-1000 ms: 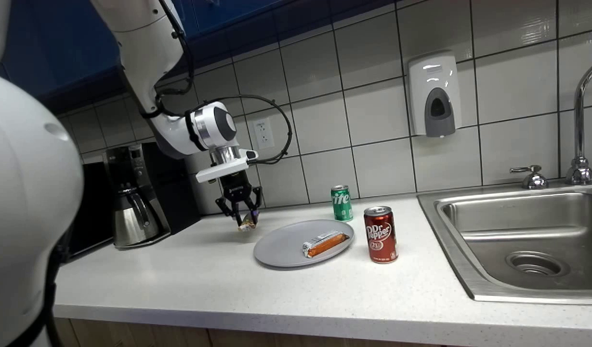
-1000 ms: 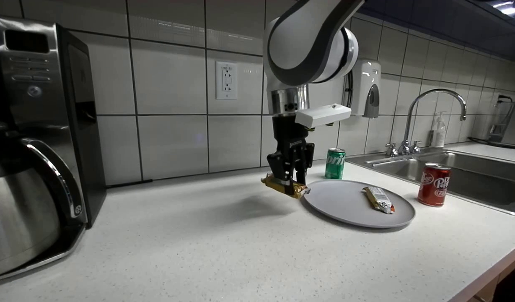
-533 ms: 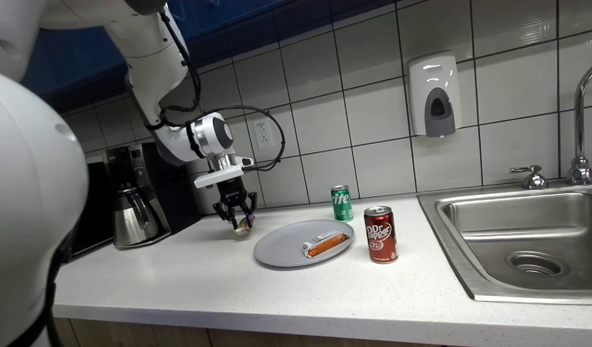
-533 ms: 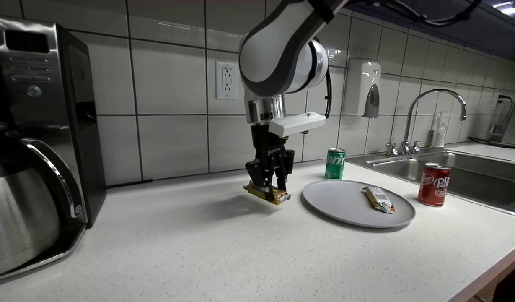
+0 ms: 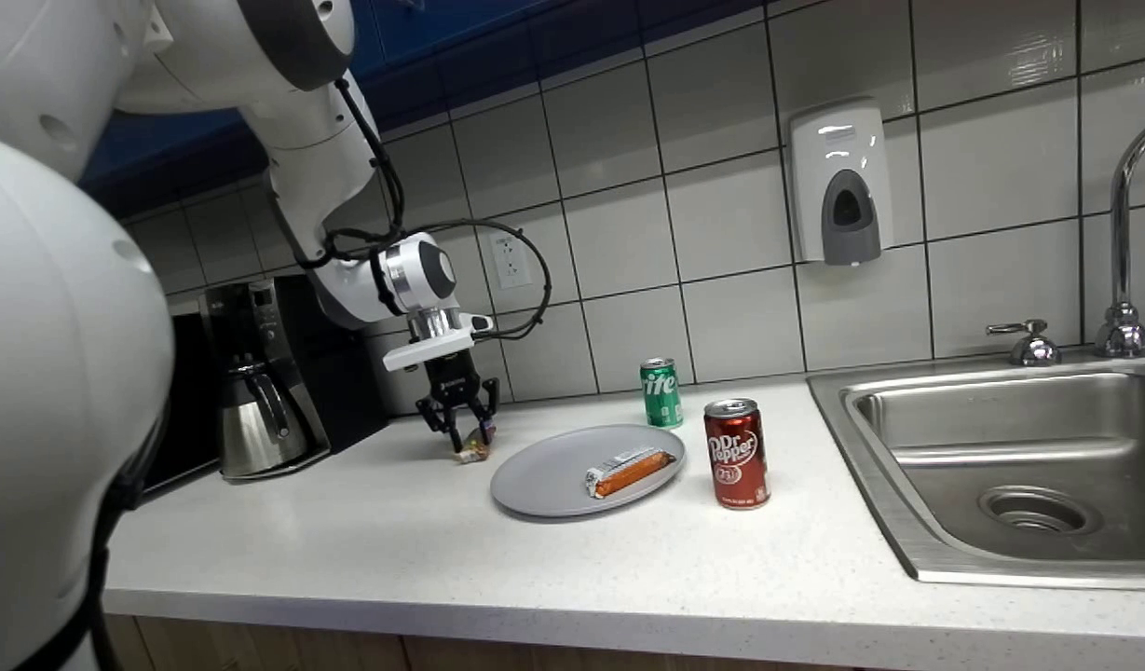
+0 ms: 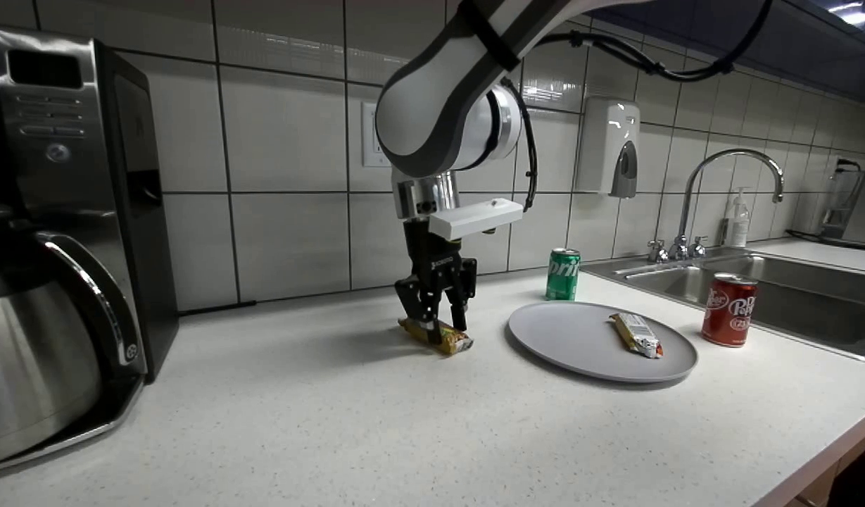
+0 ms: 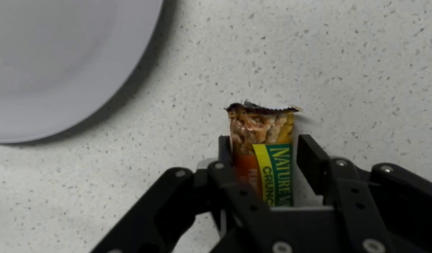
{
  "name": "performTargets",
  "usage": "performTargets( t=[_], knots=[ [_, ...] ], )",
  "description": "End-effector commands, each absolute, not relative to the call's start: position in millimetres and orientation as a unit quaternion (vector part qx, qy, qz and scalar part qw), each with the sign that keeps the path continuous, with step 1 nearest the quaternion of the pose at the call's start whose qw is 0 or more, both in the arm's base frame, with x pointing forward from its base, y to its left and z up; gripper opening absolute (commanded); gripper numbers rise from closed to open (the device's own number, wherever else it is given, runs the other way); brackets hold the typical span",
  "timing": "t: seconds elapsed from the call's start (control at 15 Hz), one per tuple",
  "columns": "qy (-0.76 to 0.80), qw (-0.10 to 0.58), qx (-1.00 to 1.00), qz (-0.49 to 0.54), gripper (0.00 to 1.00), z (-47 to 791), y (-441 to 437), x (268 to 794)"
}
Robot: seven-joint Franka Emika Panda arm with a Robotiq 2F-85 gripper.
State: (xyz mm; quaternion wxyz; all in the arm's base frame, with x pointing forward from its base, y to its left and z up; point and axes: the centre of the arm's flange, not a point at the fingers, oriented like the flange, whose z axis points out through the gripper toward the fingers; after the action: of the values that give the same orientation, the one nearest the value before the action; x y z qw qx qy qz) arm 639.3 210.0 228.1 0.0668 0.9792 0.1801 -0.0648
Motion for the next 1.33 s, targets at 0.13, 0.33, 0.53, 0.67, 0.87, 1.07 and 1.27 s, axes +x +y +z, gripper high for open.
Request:
performTargets(
  t=[0.13,0.33,0.53,0.67,0.87,1.07,1.27],
  knots=[
    [0.167,0.065,0.981,-0.068,0.97,238,213,654],
    [0.165,0.061,0.983,-0.059,1.0,248,209,648],
    [0.162,0.055,0.983,-0.06,1.0,254,202,642],
    [0.155,0.052,0.985,-0.056,1.0,260,195,636],
    [0.138,0.048,0.988,-0.054,1.0,270,182,623],
    [0.118,0.042,0.991,-0.055,1.0,280,167,606],
    [0.099,0.037,0.993,-0.055,1.0,287,152,588]
  ],
)
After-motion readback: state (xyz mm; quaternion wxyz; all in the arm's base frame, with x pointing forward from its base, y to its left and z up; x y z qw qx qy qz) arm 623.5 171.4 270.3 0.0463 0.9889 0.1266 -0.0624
